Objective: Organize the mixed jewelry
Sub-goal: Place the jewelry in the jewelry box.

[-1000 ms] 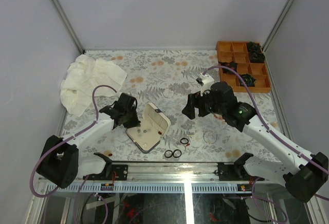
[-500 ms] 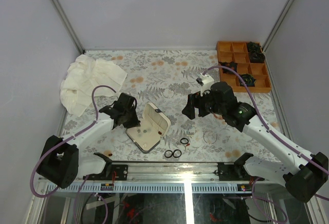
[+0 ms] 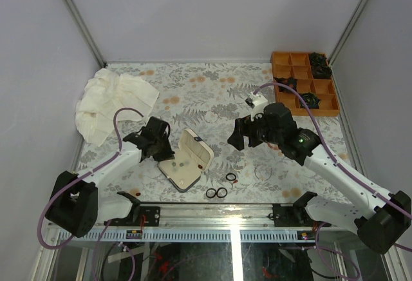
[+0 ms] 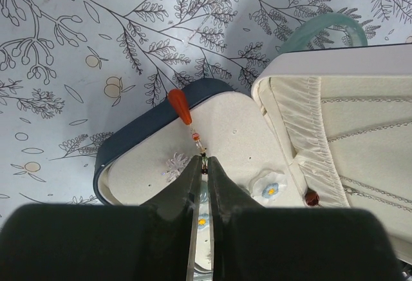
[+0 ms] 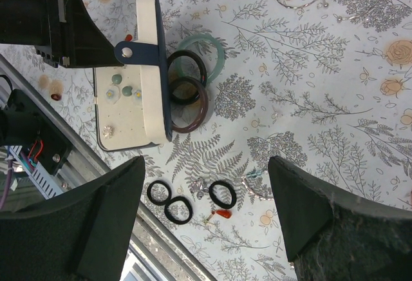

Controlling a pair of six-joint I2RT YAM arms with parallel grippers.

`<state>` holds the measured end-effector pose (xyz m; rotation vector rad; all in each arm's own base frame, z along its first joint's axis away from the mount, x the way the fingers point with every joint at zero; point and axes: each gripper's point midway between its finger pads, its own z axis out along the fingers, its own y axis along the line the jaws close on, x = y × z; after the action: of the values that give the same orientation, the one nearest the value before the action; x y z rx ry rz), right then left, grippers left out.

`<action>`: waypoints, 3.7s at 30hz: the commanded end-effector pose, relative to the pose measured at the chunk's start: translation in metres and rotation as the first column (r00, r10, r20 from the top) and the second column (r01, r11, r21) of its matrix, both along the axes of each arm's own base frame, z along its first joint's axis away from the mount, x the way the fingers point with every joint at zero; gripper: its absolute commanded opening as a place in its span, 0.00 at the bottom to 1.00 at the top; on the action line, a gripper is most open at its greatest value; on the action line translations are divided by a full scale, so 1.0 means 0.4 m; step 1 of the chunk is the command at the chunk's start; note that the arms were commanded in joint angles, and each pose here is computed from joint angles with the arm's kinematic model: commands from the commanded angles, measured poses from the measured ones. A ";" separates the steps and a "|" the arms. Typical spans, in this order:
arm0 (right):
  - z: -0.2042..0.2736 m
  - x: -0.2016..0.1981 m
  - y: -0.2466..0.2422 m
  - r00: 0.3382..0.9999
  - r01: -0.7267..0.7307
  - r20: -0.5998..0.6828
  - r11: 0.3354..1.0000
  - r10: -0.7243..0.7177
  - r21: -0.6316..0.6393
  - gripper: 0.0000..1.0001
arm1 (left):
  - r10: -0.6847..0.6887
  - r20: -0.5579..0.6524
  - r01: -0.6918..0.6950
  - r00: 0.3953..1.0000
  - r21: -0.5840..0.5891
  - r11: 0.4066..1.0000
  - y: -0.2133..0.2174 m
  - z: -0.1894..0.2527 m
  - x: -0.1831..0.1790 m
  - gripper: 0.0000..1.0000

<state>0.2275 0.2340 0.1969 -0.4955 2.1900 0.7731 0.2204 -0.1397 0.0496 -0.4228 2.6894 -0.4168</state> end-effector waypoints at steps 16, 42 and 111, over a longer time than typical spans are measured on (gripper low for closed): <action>0.030 0.011 0.010 0.999 -0.006 0.038 0.999 0.004 0.042 0.84 | -0.030 0.122 0.055 0.992 -0.210 0.976 -0.088 0.108 0.053 0.03; 0.023 0.007 0.019 0.999 -0.022 0.027 0.998 0.020 0.054 0.84 | -0.087 0.025 0.090 0.996 -0.311 0.946 -0.115 0.102 -0.047 0.04; 0.031 -0.002 0.024 0.999 -0.038 0.030 0.997 0.036 0.072 0.84 | -0.095 -0.036 0.079 0.995 -0.321 0.944 -0.223 0.041 -0.144 0.04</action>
<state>0.2225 0.2388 0.1941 -0.5118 2.1899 0.8195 0.1531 -0.2215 0.0636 -0.3719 2.7652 -0.8433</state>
